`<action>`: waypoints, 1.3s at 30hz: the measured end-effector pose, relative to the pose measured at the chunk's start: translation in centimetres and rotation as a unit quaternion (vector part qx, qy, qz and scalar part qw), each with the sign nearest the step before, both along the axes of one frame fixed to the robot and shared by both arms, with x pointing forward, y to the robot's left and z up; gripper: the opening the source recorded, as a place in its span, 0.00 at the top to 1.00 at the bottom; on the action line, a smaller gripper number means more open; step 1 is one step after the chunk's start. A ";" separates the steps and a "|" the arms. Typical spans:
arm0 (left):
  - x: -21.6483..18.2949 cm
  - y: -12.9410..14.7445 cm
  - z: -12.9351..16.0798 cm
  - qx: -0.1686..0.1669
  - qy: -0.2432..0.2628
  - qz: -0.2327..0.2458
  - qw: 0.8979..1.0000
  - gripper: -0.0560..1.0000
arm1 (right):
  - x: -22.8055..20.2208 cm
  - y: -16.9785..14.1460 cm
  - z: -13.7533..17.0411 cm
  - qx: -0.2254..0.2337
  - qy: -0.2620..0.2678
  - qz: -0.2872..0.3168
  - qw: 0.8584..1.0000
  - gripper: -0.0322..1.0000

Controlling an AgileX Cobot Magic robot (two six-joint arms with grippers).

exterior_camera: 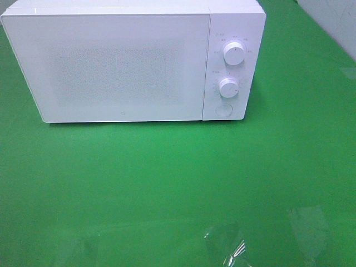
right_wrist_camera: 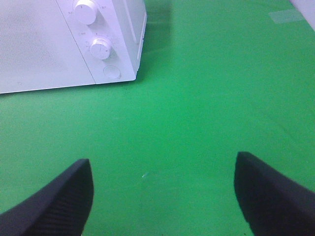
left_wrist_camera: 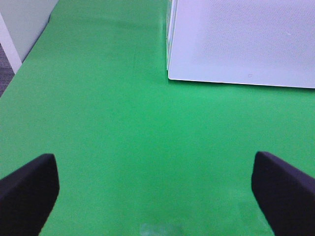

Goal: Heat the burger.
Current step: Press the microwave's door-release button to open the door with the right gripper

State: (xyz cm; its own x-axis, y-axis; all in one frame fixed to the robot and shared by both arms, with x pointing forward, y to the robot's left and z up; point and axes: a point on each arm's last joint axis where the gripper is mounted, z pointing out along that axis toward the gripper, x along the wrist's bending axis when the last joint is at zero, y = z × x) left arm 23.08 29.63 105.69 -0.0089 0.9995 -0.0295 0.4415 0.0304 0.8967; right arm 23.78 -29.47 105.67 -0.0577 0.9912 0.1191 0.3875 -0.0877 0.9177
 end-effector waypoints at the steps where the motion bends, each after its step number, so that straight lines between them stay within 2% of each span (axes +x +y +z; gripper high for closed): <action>1: 0.0 0.0 0.0 0.000 0.000 0.000 1.000 0.02 | 0.0 0.0 0.0 0.000 0.000 0.000 1.000 0.24; 9: 0.0 0.0 0.0 0.000 0.000 0.000 1.000 0.02 | 0.0 0.0 0.1 0.001 -0.002 0.001 1.000 0.24; 13: 0.0 0.0 0.0 0.000 0.000 0.000 1.000 0.02 | 0.1 0.0 1.0 0.004 -0.032 0.000 0.999 0.24; 16: 0.0 0.0 0.0 0.000 0.000 0.000 1.000 0.02 | 0.6 0.0 1.2 0.004 -0.031 -0.001 1.000 0.24; 29: 0.0 0.0 0.0 0.000 0.000 0.000 1.000 0.02 | 6.7 0.3 2.3 0.005 -0.007 -0.007 1.000 0.24; 39: 0.0 0.0 0.0 0.000 0.000 0.000 1.000 0.02 | 10.4 0.5 2.3 0.006 -0.007 -0.012 1.000 0.24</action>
State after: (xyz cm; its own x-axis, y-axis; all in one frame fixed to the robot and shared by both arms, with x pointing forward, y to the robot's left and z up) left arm 23.08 29.63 105.69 -0.0089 0.9995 -0.0295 0.4415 0.0304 0.8967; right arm 34.18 -29.00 108.01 -0.0356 0.9908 0.1307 0.3717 -0.1082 0.9220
